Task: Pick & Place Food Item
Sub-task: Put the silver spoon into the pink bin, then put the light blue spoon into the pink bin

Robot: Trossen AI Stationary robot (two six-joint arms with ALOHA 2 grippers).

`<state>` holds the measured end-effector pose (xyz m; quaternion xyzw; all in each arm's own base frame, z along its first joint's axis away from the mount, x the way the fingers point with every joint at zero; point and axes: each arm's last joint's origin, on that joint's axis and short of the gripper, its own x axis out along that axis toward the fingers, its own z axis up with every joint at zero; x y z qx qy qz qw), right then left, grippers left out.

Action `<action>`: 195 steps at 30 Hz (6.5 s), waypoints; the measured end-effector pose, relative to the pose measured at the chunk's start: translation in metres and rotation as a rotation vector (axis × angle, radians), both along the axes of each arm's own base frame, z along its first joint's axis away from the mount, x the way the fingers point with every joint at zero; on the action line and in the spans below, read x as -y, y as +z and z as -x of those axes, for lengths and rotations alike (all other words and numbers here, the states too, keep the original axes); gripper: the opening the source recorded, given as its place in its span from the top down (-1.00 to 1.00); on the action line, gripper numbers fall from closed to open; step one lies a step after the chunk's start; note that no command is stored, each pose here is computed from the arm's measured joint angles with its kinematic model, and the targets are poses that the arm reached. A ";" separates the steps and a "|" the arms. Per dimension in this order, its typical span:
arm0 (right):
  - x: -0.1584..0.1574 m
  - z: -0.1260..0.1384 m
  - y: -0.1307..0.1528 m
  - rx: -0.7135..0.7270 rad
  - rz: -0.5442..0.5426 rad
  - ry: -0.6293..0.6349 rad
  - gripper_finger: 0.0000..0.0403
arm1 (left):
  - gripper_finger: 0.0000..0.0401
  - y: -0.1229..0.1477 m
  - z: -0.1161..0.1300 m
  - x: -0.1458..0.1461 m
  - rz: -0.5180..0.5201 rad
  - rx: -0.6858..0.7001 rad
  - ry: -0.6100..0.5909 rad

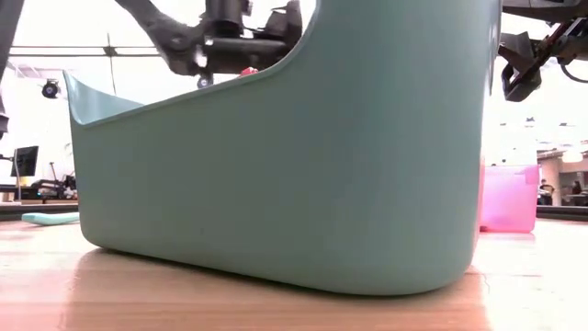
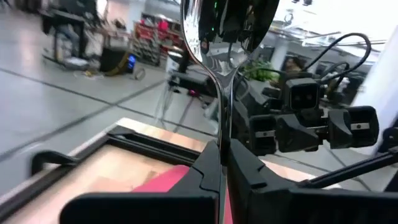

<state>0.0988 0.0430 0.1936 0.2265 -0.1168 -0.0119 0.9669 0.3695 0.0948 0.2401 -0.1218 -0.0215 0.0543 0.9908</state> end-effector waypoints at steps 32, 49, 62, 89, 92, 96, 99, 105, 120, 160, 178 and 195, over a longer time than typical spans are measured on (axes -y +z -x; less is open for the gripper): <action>0.000 0.000 0.000 -0.002 0.001 0.000 0.15 | 0.98 -0.066 -0.113 0.010 0.518 -0.490 -0.086; 0.000 0.000 0.000 -0.002 0.001 0.000 0.15 | 0.08 -0.065 -0.114 0.010 0.512 -0.473 -0.087; 0.000 0.000 0.000 -0.002 0.001 0.000 0.15 | -0.11 -0.010 -0.104 0.005 0.425 -0.326 -0.042; 0.000 0.000 0.000 -0.002 0.001 0.000 0.15 | -0.11 0.073 0.125 0.035 0.766 -1.032 0.954; 0.000 0.000 0.000 -0.002 0.001 0.000 0.15 | -0.11 0.057 0.145 0.039 0.820 -1.052 0.993; 0.000 0.000 0.000 -0.002 0.001 0.000 0.15 | -0.11 0.028 0.168 0.046 0.903 -1.073 1.028; 0.000 0.000 0.000 -0.002 0.001 0.000 0.15 | -0.11 0.004 0.180 0.049 0.967 -1.074 1.008; 0.000 0.000 0.000 -0.002 0.001 0.000 0.15 | -0.11 -0.042 0.199 0.056 1.068 -1.113 0.990; 0.000 0.000 0.000 -0.002 0.001 -0.001 0.15 | -0.11 -0.097 0.219 0.051 0.995 -1.147 0.926; 0.000 0.000 0.000 -0.002 0.001 -0.001 0.15 | 0.84 -0.107 0.217 0.049 0.961 -1.184 0.893; 0.000 0.000 0.000 -0.001 0.001 0.000 0.15 | 0.82 -0.059 0.204 0.044 0.901 -1.132 0.931; 0.000 0.000 0.000 -0.002 0.001 0.000 0.15 | 0.82 0.048 0.158 0.025 0.578 -0.543 0.755</action>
